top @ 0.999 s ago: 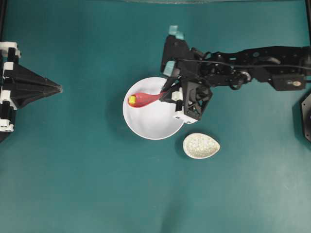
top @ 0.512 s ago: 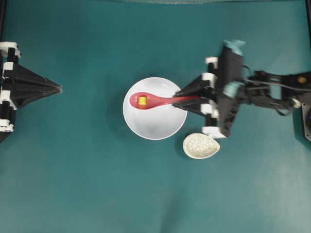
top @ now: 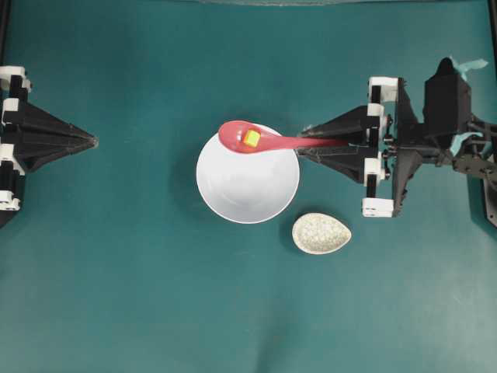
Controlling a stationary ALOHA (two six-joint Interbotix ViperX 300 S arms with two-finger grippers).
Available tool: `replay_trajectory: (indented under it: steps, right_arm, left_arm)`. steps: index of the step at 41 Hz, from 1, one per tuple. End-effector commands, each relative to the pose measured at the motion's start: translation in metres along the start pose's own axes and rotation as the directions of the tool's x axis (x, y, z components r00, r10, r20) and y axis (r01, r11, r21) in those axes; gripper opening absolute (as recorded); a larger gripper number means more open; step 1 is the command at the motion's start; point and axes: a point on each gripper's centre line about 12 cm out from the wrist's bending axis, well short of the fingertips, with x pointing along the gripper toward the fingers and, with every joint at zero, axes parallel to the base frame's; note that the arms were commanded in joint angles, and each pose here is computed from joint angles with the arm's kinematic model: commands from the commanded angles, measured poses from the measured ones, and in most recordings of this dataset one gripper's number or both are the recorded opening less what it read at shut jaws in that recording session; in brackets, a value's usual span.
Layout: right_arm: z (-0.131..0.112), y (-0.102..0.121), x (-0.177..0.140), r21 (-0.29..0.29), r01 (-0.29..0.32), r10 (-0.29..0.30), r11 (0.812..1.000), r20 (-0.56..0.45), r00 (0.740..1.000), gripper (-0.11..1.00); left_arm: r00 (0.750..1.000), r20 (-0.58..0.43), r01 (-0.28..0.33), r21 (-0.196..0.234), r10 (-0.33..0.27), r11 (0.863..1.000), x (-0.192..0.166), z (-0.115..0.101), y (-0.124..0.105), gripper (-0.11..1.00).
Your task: Scoop the yellow hexagonal prism block from the bowl with a spoon using the right arm.
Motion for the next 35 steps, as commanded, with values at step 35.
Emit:
replay_trajectory:
  steps: [35]
  right_arm:
    - [0.022,0.006,0.005,0.021,-0.023,0.023,1.0,0.021,1.0,0.22]
  left_arm:
    - [0.998,0.058,0.007,-0.01,-0.007,1.0,-0.004,0.018,-0.002,-0.01]
